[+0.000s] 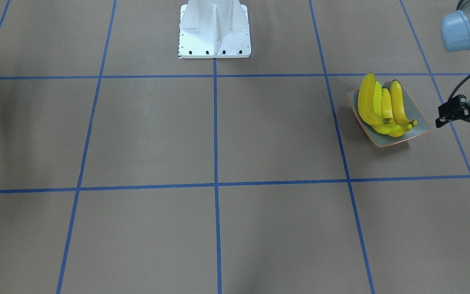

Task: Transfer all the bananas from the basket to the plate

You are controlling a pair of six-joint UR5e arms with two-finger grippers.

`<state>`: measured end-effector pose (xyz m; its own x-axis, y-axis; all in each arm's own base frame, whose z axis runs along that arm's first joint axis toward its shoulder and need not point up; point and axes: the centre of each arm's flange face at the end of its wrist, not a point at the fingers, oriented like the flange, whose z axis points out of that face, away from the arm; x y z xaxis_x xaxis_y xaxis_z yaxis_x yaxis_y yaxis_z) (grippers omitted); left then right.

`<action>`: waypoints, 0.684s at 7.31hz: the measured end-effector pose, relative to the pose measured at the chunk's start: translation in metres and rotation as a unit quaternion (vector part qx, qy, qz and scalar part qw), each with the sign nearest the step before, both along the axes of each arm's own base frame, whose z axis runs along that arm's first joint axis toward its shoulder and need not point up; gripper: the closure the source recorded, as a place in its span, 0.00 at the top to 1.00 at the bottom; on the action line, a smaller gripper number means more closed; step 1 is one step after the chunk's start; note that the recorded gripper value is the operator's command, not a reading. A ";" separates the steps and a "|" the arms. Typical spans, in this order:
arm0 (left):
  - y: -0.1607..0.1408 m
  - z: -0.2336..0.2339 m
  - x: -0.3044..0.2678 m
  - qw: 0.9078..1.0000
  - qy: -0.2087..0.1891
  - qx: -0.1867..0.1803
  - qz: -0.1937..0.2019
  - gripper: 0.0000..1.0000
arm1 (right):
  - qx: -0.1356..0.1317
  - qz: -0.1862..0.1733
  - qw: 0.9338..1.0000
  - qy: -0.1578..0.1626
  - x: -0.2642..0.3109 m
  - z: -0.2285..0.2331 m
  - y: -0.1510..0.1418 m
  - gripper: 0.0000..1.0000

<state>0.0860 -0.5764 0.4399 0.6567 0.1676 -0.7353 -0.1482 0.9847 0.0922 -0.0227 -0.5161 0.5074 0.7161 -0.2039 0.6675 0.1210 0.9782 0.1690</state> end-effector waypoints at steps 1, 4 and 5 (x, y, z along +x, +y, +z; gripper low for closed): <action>0.007 0.018 -0.011 1.000 0.012 -0.009 -0.007 1.00 | -0.002 0.002 1.000 -0.001 0.001 0.000 0.007 1.00; 0.067 0.035 -0.035 1.000 0.019 -0.010 -0.015 1.00 | -0.017 0.004 1.000 -0.003 0.003 0.012 0.020 1.00; 0.084 0.033 -0.039 1.000 0.019 -0.007 -0.017 1.00 | -0.024 0.003 1.000 -0.009 0.003 0.017 0.024 1.00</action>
